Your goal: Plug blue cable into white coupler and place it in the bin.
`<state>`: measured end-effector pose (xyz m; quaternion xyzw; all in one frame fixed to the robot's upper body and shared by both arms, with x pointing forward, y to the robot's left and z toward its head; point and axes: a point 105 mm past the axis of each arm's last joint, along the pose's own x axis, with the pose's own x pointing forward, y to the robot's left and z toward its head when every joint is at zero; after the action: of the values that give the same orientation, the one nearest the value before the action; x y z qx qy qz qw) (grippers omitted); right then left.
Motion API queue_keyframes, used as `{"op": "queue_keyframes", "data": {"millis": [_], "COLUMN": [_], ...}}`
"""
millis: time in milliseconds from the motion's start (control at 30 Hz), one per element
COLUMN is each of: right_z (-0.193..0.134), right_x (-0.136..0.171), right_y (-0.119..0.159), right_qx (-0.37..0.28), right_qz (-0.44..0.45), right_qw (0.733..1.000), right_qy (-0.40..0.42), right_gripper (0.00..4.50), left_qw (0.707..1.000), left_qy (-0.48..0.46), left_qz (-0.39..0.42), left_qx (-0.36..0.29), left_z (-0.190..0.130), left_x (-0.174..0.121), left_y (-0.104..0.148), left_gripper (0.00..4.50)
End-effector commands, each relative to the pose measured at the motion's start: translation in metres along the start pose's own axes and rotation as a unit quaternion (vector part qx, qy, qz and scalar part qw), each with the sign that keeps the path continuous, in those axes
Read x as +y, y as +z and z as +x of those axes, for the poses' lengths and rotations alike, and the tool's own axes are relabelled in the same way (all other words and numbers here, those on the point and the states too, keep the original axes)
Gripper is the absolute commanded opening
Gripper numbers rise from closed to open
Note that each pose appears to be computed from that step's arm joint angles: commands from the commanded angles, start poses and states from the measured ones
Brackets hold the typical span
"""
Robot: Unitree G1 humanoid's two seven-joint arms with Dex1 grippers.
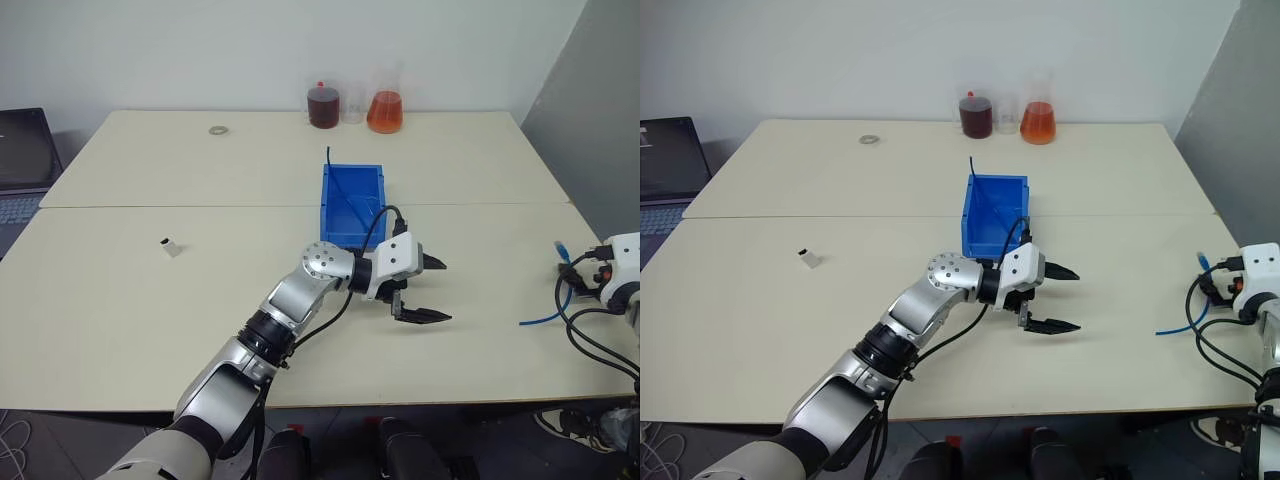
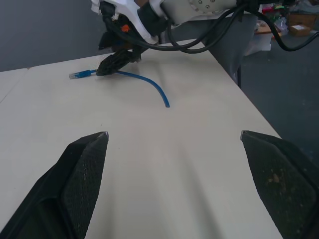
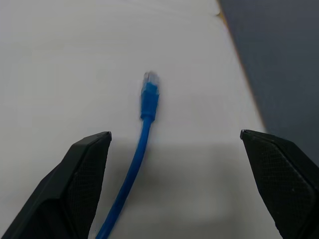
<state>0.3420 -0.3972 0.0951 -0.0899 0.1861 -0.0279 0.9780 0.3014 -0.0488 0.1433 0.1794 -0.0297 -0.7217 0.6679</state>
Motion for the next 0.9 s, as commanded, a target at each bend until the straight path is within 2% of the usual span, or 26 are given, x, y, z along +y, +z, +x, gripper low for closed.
{"op": "queue_keyframes", "data": {"millis": [33, 267, 300, 333, 833, 900], "right_z": [-0.001, 0.002, 0.002, 0.002, 0.007, 0.007], "right_x": [-0.006, -0.007, -0.007, -0.006, -0.004, -0.003], "right_y": [0.005, -0.004, -0.004, -0.004, -0.008, -0.008], "right_qx": [0.0, 0.024, 0.025, 0.025, 0.032, 0.031], "right_qz": [0.028, 0.021, 0.025, 0.03, 0.068, 0.063], "right_qw": [0.999, 0.999, 0.999, 0.999, 0.997, 0.997], "right_qy": [0.018, 0.027, 0.03, 0.034, 0.026, 0.028], "right_gripper": [4.41, 4.41, 4.05, 3.96, 0.19, 0.09], "left_qw": [1.0, 1.0, 1.0, 1.0, 1.0, 1.0], "left_qy": [0.0, 0.002, 0.002, 0.002, 0.011, 0.012], "left_qz": [0.014, 0.015, 0.015, 0.015, 0.013, 0.013], "left_qx": [-0.018, -0.014, -0.014, -0.014, -0.007, -0.007], "left_z": [-0.005, -0.003, -0.003, -0.003, -0.012, -0.012], "left_x": [0.0, 0.001, 0.001, 0.002, 0.008, 0.008], "left_y": [0.012, 0.012, 0.012, 0.012, 0.012, 0.012], "left_gripper": [4.5, 4.5, 4.5, 4.5, 4.5, 4.5]}}
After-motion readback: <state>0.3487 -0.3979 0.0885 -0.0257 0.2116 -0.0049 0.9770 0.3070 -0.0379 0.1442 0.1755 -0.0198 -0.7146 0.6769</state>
